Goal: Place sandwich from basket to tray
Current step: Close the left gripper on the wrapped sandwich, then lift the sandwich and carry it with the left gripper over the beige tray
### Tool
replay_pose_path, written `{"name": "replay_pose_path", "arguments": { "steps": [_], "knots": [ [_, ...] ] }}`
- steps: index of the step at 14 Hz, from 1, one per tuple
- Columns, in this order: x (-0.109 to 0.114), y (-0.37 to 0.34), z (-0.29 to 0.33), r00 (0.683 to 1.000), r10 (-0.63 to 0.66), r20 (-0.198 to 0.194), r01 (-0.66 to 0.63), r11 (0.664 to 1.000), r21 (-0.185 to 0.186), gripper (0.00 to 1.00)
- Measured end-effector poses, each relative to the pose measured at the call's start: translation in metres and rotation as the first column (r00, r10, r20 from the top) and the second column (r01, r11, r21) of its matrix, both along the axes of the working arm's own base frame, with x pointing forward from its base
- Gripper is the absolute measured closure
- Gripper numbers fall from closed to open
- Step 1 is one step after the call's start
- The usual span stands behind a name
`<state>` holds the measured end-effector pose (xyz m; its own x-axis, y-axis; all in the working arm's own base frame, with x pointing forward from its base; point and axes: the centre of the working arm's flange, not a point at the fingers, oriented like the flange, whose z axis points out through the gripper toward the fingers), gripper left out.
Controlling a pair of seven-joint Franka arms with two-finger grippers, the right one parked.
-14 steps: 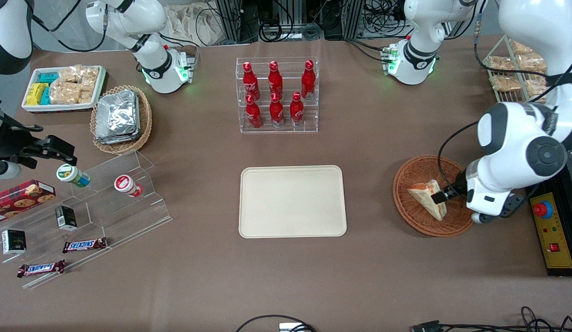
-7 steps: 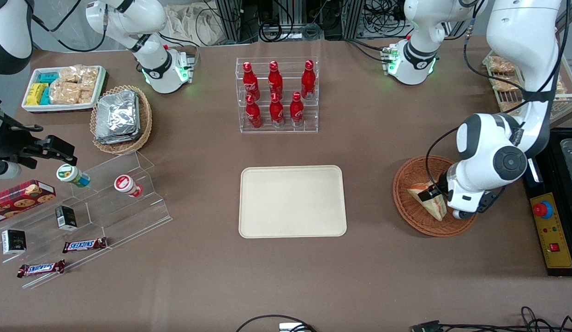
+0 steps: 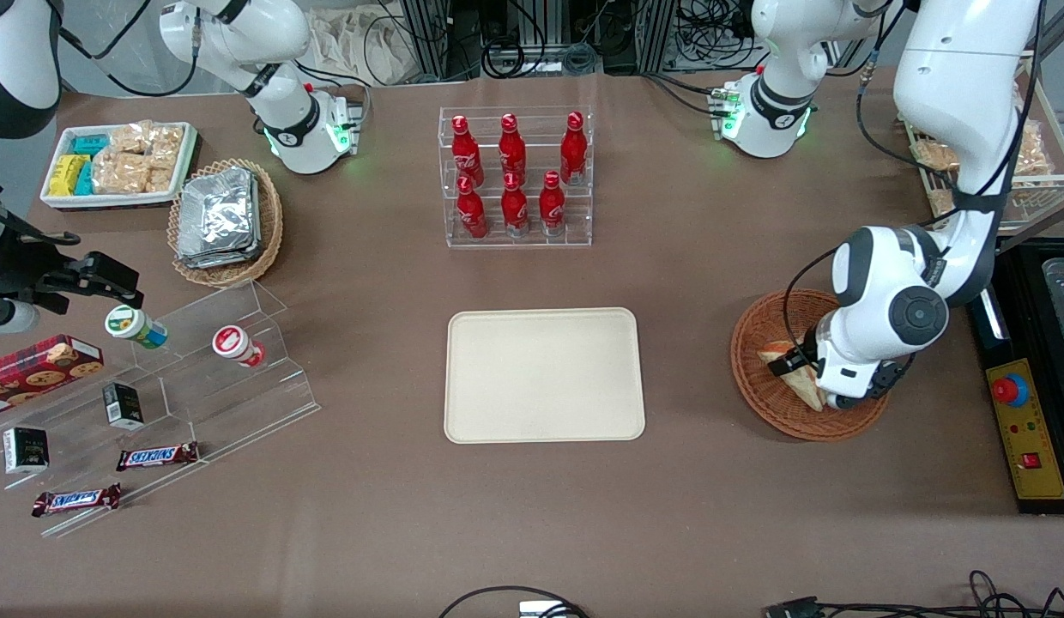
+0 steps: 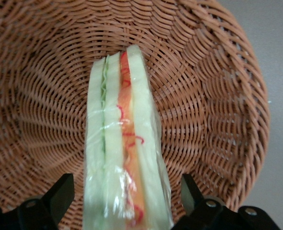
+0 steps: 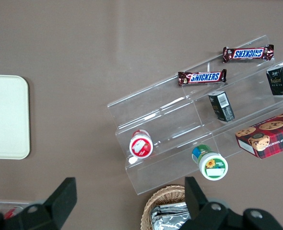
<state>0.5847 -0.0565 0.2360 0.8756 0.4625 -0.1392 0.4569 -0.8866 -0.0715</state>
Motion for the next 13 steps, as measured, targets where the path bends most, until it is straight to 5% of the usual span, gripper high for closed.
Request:
{"name": "replay_pose_path", "arguments": {
  "steps": [5,8,11,13],
  "knots": [
    [0.016,0.001,0.015,0.999,0.041,0.022,-0.042,0.999,0.019,0.57],
    [0.04,-0.005,0.08,0.998,0.026,-0.064,-0.022,0.998,0.054,0.63],
    [0.051,-0.048,0.154,0.996,-0.039,-0.075,0.042,0.998,0.036,0.78],
    [0.044,-0.093,0.174,0.99,-0.118,-0.073,0.119,0.993,0.006,0.79]
  ]
}}
